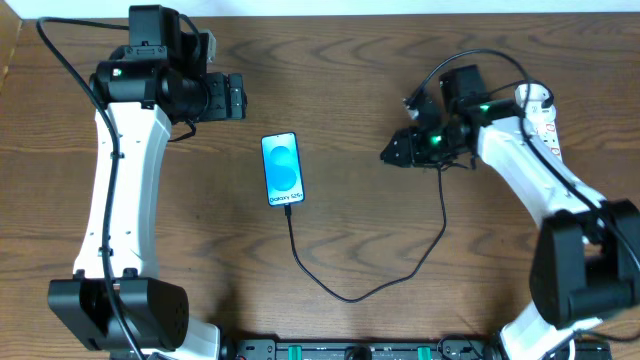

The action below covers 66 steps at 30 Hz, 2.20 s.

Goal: Plug charger to phone and switch on socket

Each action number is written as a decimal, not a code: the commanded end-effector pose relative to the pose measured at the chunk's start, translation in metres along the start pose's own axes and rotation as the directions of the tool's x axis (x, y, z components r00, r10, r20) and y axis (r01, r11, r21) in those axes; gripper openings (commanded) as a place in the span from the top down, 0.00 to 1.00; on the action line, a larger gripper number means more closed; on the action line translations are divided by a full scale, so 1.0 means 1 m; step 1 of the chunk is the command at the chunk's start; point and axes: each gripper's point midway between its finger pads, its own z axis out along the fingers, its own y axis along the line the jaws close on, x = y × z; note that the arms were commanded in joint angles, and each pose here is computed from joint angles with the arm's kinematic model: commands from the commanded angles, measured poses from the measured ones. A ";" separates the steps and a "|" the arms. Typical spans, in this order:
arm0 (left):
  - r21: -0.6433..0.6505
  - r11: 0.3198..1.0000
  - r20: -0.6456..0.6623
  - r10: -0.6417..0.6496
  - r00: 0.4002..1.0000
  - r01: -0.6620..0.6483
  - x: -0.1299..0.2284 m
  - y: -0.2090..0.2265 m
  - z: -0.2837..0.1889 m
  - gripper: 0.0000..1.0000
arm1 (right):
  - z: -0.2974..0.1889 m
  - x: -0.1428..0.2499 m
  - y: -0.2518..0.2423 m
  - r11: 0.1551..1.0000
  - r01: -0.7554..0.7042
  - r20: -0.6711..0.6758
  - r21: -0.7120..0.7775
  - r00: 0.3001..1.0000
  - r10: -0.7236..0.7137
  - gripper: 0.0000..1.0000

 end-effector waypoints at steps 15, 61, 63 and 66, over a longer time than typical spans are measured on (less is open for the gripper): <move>-0.011 1.000 0.016 -0.004 1.000 0.004 -0.003 0.002 -0.005 0.07 | -0.166 -0.006 -0.068 0.944 -0.274 0.367 0.181 0.910 0.194 0.77; -0.011 1.000 0.017 -0.004 1.000 0.004 -0.003 0.002 -0.005 0.07 | -0.226 -0.056 -0.274 0.813 -0.545 0.426 0.206 0.798 0.427 0.99; -0.011 1.000 0.016 -0.004 1.000 0.004 -0.003 0.002 -0.005 0.07 | -0.215 -0.054 -0.285 0.806 -0.556 0.410 0.203 0.796 0.445 0.99; -0.011 1.000 0.017 -0.004 1.000 0.004 -0.003 0.002 -0.005 0.07 | -0.203 -0.054 -0.296 0.798 -0.569 0.397 0.197 0.791 0.466 0.99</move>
